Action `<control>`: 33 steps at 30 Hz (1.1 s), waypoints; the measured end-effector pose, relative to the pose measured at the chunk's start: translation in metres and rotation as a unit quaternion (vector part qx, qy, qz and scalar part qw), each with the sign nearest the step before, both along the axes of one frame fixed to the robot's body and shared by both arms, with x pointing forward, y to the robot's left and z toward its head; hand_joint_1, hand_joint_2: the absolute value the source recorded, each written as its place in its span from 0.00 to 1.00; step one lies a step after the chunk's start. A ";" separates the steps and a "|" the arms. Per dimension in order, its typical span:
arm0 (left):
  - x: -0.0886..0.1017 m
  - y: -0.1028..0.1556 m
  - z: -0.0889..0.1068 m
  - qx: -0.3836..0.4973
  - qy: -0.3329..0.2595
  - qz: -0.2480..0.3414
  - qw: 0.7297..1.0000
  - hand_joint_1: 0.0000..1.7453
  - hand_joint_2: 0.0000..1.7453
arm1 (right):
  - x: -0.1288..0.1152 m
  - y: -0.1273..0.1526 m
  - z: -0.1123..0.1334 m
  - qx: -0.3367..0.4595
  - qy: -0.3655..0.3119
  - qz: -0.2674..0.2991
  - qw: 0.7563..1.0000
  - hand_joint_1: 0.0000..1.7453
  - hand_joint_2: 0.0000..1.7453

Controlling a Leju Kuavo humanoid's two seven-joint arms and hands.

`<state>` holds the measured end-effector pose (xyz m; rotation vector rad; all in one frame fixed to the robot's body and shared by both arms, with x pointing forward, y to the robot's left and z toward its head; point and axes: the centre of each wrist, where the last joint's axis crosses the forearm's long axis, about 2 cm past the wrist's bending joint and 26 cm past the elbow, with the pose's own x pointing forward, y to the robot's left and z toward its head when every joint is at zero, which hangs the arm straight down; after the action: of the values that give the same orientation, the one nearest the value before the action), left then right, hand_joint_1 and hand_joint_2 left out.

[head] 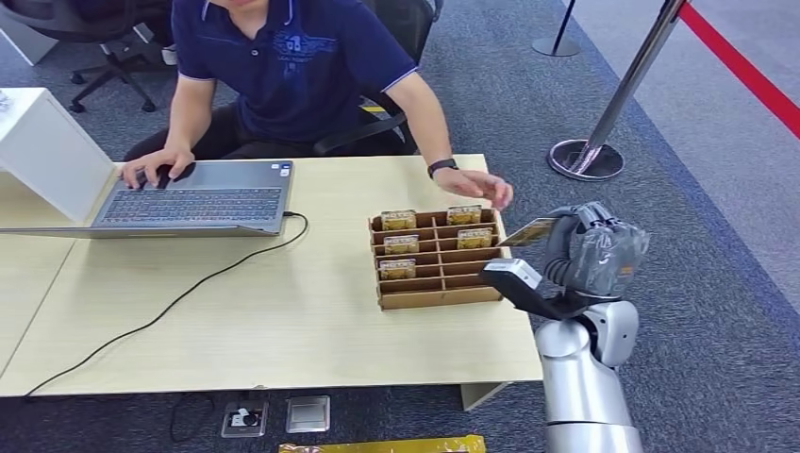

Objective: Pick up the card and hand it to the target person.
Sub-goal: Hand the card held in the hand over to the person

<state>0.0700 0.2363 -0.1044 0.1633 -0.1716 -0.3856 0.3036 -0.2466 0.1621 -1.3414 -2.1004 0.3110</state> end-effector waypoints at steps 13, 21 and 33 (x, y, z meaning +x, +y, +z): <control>0.017 -0.001 0.003 -0.004 -0.013 -0.032 0.999 0.00 0.00 | 0.036 0.004 0.043 -0.027 -0.027 -0.029 0.999 1.00 1.00; 0.025 -0.002 0.005 0.001 -0.012 -0.048 0.999 0.00 0.00 | 0.056 0.009 0.063 -0.038 -0.030 -0.038 0.998 1.00 1.00; 0.027 -0.003 0.005 0.011 -0.009 -0.050 0.999 0.00 0.00 | 0.077 0.021 0.075 -0.027 -0.008 -0.042 0.999 1.00 1.00</control>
<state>0.0967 0.2336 -0.0991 0.1809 -0.1929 -0.4860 0.3809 -0.2256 0.2373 -1.4642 -2.0559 0.3251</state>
